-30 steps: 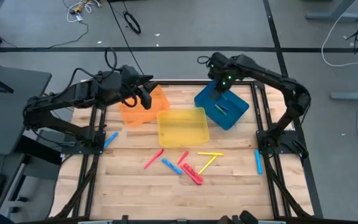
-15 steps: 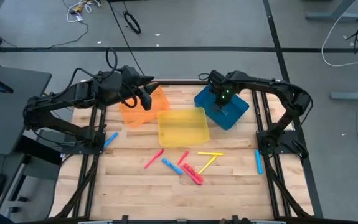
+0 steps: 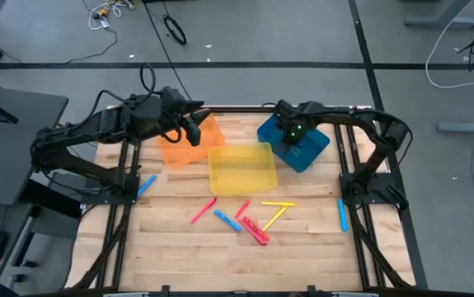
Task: Pick & Place Markers
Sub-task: Put the blue pen into the blue bin, then put the bottom right blue highlighter pen into the orange bin
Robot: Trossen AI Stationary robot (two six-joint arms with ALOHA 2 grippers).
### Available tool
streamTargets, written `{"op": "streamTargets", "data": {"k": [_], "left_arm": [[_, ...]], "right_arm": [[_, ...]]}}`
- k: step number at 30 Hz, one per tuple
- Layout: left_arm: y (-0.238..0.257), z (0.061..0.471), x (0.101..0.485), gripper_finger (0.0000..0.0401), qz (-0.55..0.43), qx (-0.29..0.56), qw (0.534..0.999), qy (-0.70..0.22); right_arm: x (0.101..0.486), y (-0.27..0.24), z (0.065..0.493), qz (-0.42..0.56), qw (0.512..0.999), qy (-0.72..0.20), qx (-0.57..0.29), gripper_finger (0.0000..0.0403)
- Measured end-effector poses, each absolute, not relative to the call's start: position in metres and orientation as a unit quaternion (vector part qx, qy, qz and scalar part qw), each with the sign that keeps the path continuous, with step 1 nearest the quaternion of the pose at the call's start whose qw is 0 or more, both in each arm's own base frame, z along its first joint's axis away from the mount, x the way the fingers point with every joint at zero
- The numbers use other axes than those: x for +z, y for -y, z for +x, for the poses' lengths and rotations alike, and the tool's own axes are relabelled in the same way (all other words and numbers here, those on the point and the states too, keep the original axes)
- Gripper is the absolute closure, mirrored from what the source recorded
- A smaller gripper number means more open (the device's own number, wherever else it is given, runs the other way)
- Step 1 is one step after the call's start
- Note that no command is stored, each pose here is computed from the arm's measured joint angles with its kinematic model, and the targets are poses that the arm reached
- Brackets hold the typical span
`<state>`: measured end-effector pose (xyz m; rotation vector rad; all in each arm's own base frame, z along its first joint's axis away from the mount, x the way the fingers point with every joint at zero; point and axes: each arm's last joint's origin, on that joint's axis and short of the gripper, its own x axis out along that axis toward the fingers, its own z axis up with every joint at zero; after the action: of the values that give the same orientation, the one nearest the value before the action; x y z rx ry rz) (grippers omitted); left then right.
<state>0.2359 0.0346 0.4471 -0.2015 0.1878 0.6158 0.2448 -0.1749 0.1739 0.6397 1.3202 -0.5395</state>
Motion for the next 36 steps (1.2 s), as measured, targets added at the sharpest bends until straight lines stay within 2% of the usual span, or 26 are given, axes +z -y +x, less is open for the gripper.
{"op": "streamTargets", "data": {"k": [9, 25, 30, 36], "left_arm": [[-0.035, 0.236, 0.447, 0.0224, -0.101, 0.302, 0.944, -0.091], [-0.035, 0.236, 0.447, 0.0224, -0.101, 0.302, 0.944, -0.091], [-0.035, 0.236, 0.447, 0.0224, -0.101, 0.302, 0.944, -0.091], [-0.035, 0.236, 0.447, 0.0224, -0.1, 0.302, 0.944, -0.091]], "right_arm": [[0.16, 0.173, 0.253, 0.282, 0.704, -0.608, -0.234, 0.0345], [0.159, 0.166, 0.251, 0.271, 0.685, -0.633, -0.239, 0.0231], [0.168, 0.166, 0.25, 0.272, 0.67, -0.65, -0.233, 0.0226], [0.204, 0.172, 0.259, 0.266, 0.666, -0.66, -0.224, 0.0244]]}}
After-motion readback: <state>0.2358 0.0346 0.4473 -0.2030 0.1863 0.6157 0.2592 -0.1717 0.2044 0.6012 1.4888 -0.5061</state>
